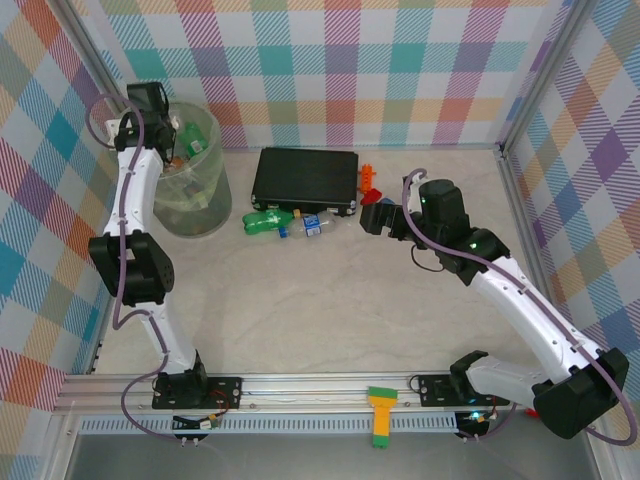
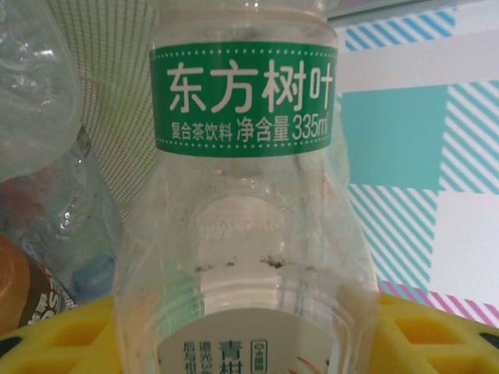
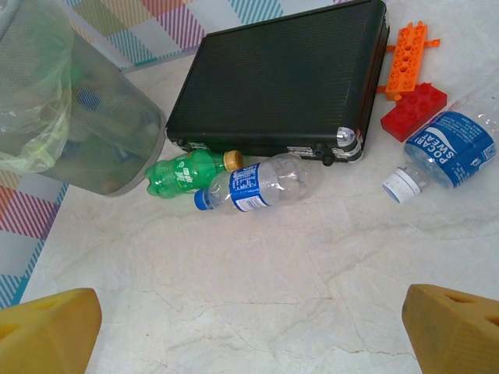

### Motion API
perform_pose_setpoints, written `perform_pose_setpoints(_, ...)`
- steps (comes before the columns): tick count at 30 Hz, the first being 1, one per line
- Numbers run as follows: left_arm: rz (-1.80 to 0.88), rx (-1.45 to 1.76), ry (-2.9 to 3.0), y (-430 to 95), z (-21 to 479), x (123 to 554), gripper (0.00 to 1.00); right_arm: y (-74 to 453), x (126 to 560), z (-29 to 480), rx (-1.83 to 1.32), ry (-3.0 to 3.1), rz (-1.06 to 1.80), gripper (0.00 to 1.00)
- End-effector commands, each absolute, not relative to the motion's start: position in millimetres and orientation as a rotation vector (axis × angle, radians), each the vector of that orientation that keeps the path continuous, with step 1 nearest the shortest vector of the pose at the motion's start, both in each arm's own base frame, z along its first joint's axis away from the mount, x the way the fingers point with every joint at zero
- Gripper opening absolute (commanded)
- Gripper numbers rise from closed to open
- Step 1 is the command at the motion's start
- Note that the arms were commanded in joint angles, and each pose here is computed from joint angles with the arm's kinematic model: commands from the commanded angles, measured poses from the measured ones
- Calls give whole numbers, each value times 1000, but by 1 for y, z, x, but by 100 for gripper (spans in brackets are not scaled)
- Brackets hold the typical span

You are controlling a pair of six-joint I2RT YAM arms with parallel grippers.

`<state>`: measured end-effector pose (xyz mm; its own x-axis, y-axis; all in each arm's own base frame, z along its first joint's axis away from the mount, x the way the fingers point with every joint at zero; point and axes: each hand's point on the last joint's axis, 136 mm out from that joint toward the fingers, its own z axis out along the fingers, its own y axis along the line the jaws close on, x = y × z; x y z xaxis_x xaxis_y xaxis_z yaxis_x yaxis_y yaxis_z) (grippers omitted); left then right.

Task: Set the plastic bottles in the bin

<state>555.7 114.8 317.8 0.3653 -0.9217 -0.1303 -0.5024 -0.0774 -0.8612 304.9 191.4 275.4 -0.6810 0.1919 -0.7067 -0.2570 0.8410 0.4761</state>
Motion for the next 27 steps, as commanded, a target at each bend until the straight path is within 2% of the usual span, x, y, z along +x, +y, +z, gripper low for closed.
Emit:
perform_pose_setpoints(1, -625, -1705, 1222, 122, 347, 550, 97, 188, 306, 282, -19, 2178, 720, 99)
perform_pose_setpoints(2, -626, -1704, 1225, 122, 348, 549, 100, 189, 306, 282, -19, 2177, 723, 99)
perform_pose_setpoints(15, -642, -1652, 1231, 120, 384, 532, 100, 192, 306, 277, -26, 2184, 740, 99)
perform_pose_setpoints(27, -711, -1541, 1318, 102, 399, 545, 100, 190, 303, 273, -26, 2190, 737, 99)
